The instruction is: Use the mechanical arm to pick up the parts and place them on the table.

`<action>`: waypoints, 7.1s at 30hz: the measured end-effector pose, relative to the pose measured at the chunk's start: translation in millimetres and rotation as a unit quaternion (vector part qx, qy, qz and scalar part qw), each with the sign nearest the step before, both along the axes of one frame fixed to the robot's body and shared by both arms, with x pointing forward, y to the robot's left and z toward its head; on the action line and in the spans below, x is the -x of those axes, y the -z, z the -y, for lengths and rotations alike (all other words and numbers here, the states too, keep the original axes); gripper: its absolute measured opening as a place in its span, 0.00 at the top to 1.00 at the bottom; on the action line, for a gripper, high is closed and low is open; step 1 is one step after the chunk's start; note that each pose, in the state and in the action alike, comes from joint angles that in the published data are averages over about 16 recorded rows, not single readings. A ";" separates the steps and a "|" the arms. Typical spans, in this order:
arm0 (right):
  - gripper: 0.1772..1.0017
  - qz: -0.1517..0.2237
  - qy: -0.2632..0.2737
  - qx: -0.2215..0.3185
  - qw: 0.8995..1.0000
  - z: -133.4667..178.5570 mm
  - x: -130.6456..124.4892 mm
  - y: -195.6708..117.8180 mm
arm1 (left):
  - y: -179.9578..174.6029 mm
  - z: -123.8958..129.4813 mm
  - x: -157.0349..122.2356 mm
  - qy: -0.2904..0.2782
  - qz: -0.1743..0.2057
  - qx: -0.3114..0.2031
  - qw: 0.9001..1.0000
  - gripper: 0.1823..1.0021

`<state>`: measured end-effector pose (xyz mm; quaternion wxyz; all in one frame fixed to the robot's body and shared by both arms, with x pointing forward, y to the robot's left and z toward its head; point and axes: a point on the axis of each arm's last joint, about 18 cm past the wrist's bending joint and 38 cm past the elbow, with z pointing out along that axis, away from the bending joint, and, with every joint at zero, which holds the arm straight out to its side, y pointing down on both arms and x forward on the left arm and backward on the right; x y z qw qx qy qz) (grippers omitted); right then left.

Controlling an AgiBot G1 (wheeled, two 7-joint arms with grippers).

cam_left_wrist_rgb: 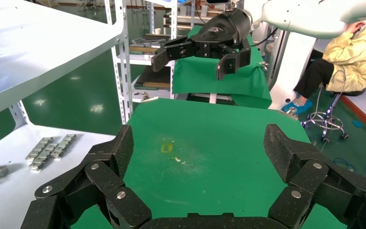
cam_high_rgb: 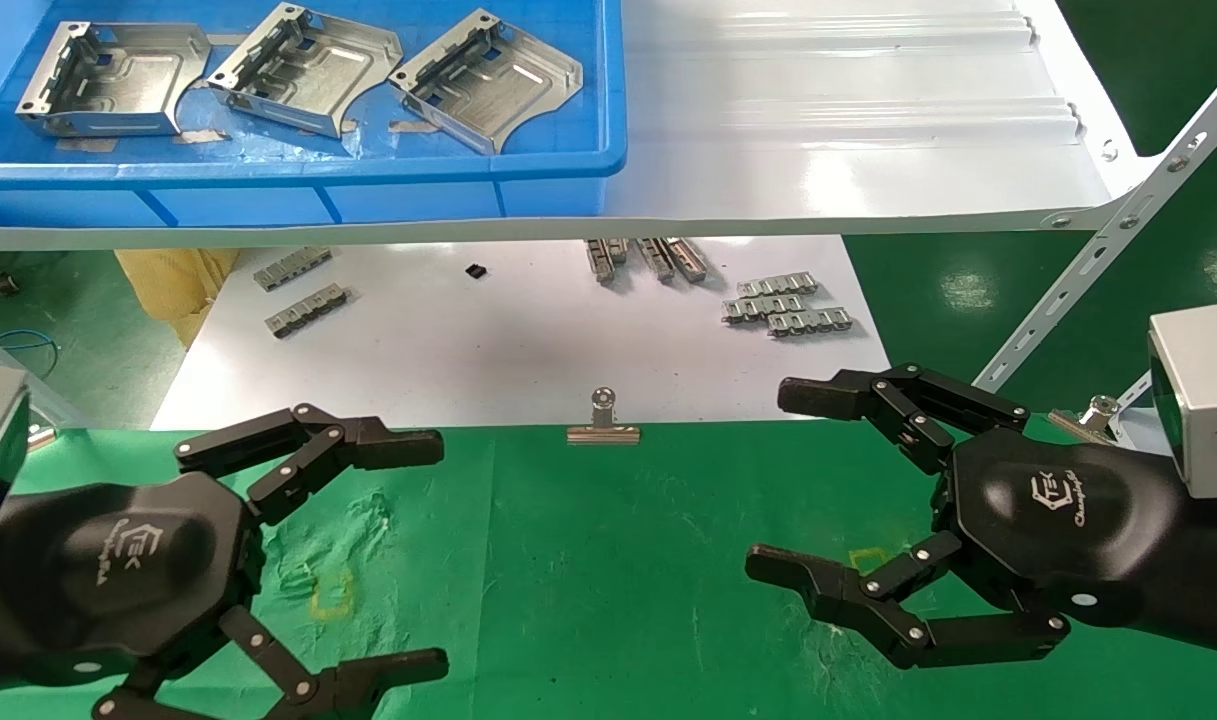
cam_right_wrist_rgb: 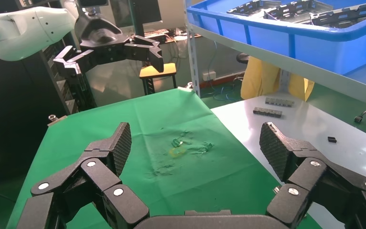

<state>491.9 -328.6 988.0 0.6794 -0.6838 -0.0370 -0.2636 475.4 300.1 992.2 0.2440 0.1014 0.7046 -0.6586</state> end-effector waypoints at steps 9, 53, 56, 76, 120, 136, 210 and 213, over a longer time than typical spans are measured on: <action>0.00 0.000 0.000 0.000 1.000 0.0 0.0 0.0 | 0.0 0.0 0.0 0.000 0.000 0.000 1.000 0.00; 0.18 0.000 0.000 0.000 1.000 0.0 0.0 0.0 | -54.8 14.7 -56.6 -0.063 0.046 0.080 0.994 0.00; 0.25 0.000 0.000 0.000 1.000 0.0 0.0 0.0 | -71.7 17.0 -71.8 -0.084 0.056 0.091 0.991 0.00; 0.78 0.000 0.000 0.000 1.000 0.0 0.0 0.0 | -191.5 24.2 -169.6 -0.254 0.080 0.079 0.961 0.00; 0.98 0.000 0.000 0.000 1.000 0.0 0.0 0.0 | -219.2 47.0 -230.4 -0.394 0.053 0.042 0.917 0.39; 0.98 0.000 0.000 0.000 1.000 0.0 0.0 0.0 | -218.9 42.4 -230.7 -0.396 0.046 0.052 0.915 0.81; 0.98 0.000 0.000 0.000 1.000 0.0 0.0 0.0 | -3.9 -55.3 -90.6 -0.090 0.179 -0.304 0.931 0.88; 0.98 0.000 0.000 0.000 1.000 0.0 0.0 0.0 | 6.4 -59.0 -99.8 -0.099 0.167 -0.316 0.928 0.88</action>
